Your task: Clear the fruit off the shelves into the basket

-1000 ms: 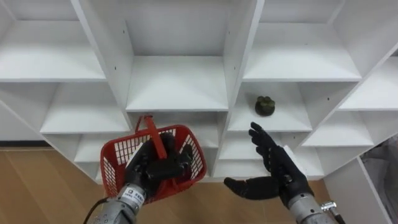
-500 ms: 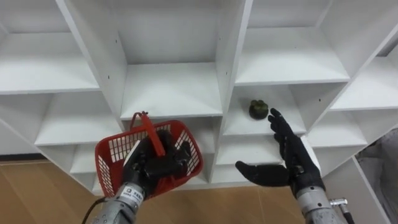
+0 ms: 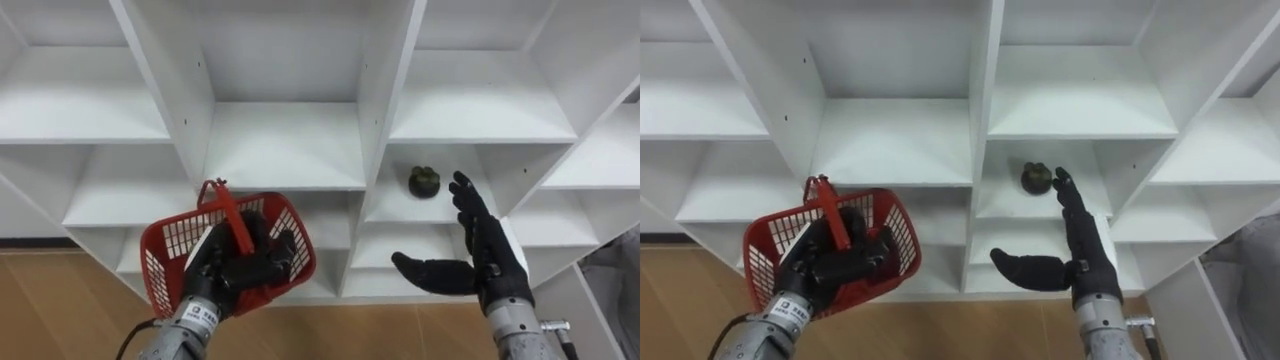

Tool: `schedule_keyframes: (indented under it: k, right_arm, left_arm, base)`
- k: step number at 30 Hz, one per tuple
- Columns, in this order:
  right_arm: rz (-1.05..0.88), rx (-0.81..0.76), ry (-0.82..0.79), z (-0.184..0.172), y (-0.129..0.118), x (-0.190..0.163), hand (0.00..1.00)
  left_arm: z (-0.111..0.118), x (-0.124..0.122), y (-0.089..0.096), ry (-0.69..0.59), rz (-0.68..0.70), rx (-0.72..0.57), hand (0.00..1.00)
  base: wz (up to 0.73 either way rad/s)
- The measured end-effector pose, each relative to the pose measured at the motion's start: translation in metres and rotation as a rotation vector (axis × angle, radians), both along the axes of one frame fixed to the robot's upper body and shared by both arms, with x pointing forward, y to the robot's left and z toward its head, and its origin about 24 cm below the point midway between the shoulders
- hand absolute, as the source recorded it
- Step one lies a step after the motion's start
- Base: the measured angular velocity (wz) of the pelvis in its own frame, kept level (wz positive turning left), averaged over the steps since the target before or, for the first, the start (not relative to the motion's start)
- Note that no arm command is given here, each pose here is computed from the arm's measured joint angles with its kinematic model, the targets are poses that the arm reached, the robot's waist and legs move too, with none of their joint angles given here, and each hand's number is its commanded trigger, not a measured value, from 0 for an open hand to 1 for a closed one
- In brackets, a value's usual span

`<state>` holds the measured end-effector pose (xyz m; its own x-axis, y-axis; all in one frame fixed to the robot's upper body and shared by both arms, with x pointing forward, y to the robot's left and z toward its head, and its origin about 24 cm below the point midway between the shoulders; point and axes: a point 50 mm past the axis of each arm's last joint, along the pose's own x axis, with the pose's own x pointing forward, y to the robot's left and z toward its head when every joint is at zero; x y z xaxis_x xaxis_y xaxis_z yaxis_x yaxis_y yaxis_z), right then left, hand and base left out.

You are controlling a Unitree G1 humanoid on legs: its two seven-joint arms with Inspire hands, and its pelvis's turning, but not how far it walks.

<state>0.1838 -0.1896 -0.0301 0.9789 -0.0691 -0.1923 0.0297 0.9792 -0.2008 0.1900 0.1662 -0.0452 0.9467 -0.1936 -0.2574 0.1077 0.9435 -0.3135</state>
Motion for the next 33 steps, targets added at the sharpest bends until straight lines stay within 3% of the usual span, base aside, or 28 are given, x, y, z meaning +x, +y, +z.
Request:
schedule_keyframes:
  k: [15,33]
  right_arm:
    - [-0.082,-0.058,0.01,-0.006,-0.015,0.027,0.0]
    - [-0.291,-0.125,-0.078,0.017,-0.053,0.069,0.0]
  left_arm:
    - [0.0,0.0,0.003,0.006,-0.006,0.005,1.0]
    - [-0.003,-0.001,0.013,0.04,-0.029,0.025,1.0]
  base:
    - [0.09]
    - [0.05]
